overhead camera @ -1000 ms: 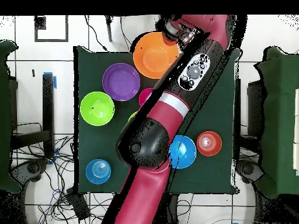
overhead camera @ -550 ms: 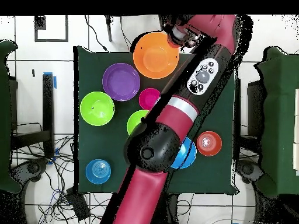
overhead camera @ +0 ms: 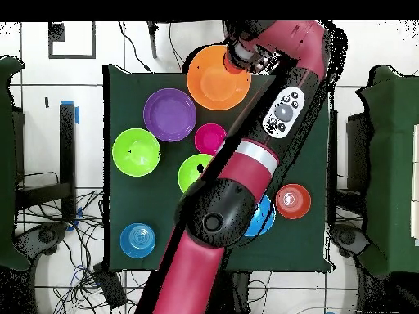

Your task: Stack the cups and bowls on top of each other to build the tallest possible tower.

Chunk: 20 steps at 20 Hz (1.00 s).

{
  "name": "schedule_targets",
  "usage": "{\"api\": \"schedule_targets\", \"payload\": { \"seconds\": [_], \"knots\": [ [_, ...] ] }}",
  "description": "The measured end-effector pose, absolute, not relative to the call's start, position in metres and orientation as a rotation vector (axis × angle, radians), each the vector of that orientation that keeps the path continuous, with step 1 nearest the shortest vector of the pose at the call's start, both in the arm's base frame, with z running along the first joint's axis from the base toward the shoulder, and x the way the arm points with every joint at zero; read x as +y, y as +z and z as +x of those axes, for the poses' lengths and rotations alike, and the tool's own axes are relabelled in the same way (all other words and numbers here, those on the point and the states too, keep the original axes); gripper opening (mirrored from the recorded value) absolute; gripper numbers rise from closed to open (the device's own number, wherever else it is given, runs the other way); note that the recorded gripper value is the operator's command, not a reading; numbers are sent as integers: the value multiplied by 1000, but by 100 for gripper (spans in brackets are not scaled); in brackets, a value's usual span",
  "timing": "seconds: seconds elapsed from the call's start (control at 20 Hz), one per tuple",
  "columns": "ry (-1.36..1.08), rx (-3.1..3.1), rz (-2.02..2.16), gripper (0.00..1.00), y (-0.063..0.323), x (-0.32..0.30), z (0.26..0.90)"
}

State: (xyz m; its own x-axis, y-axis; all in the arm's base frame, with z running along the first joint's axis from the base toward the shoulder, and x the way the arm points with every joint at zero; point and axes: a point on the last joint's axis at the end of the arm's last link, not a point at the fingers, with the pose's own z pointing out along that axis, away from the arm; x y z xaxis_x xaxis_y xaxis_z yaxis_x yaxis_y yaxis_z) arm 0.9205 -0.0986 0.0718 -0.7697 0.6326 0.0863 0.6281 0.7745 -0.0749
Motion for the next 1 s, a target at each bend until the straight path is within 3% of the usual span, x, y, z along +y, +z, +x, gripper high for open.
{"api": "schedule_targets", "payload": {
  "seconds": [0.45, 1.0],
  "knots": [
    [-64, -2730, -981, 0, 67, -83, 902],
    [-55, -2686, -939, 0, 54, -60, 881]
  ]
}}
